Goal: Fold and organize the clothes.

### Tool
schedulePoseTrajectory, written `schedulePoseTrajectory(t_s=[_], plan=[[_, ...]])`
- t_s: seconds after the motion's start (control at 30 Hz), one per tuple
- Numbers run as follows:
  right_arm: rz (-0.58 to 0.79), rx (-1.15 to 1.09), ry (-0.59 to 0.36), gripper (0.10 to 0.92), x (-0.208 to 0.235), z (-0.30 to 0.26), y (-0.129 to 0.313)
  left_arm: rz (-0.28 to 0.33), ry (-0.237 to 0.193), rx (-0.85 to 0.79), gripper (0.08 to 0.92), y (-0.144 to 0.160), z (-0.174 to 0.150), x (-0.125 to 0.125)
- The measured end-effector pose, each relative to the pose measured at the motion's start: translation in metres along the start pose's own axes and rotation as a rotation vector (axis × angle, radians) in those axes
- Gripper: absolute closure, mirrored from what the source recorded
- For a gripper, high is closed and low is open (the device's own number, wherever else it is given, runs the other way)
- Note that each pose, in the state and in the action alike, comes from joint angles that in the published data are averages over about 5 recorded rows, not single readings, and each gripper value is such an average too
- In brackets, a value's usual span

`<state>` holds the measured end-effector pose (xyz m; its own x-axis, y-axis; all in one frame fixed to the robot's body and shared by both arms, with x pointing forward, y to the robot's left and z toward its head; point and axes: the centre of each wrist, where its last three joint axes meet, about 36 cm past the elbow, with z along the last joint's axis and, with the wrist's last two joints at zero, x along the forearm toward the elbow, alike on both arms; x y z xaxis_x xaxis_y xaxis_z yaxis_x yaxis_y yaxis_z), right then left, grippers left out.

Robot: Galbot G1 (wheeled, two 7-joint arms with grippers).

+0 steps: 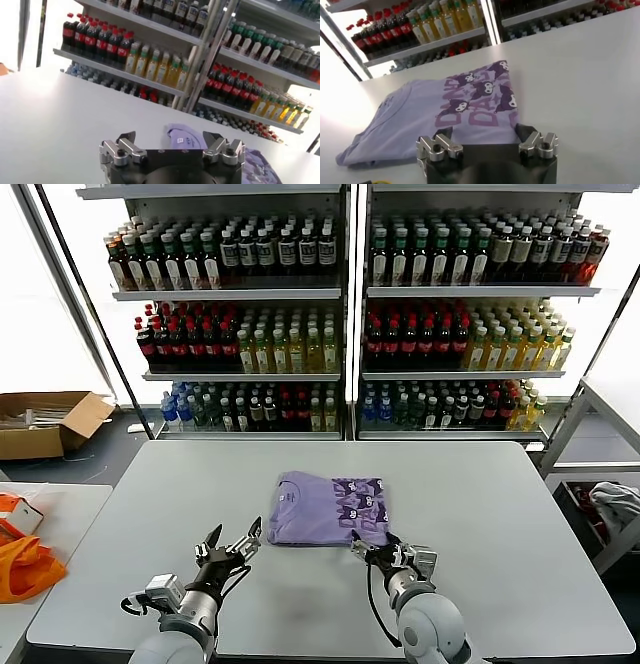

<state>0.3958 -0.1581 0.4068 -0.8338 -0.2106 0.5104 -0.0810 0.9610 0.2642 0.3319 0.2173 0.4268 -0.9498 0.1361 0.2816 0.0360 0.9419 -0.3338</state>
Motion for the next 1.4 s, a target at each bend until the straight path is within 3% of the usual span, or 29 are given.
schedulePoseTrajectory(t_s=[0.3, 0.63, 1.07, 1.4], plan=[[-0.02, 0.031, -0.1, 0.2, 0.0, -0.029, 0.006, 0.004, 0.002, 0.006, 0.177, -0.003, 0.001, 0.002], [-0.017, 0.055, -0.19, 0.2, -0.041, -0.062, 0.023, -0.005, 0.001, 0.0, 0.177, 0.0, -0.001, 0.012], [0.033, 0.029, -0.144, 0.2, -0.097, -0.072, 0.033, -0.008, 0.003, 0.015, 0.177, 0.0, 0.0, 0.015], [0.068, 0.008, -0.107, 0.2, -0.113, -0.065, 0.02, -0.005, 0.011, 0.018, 0.177, -0.001, 0.003, 0.015]])
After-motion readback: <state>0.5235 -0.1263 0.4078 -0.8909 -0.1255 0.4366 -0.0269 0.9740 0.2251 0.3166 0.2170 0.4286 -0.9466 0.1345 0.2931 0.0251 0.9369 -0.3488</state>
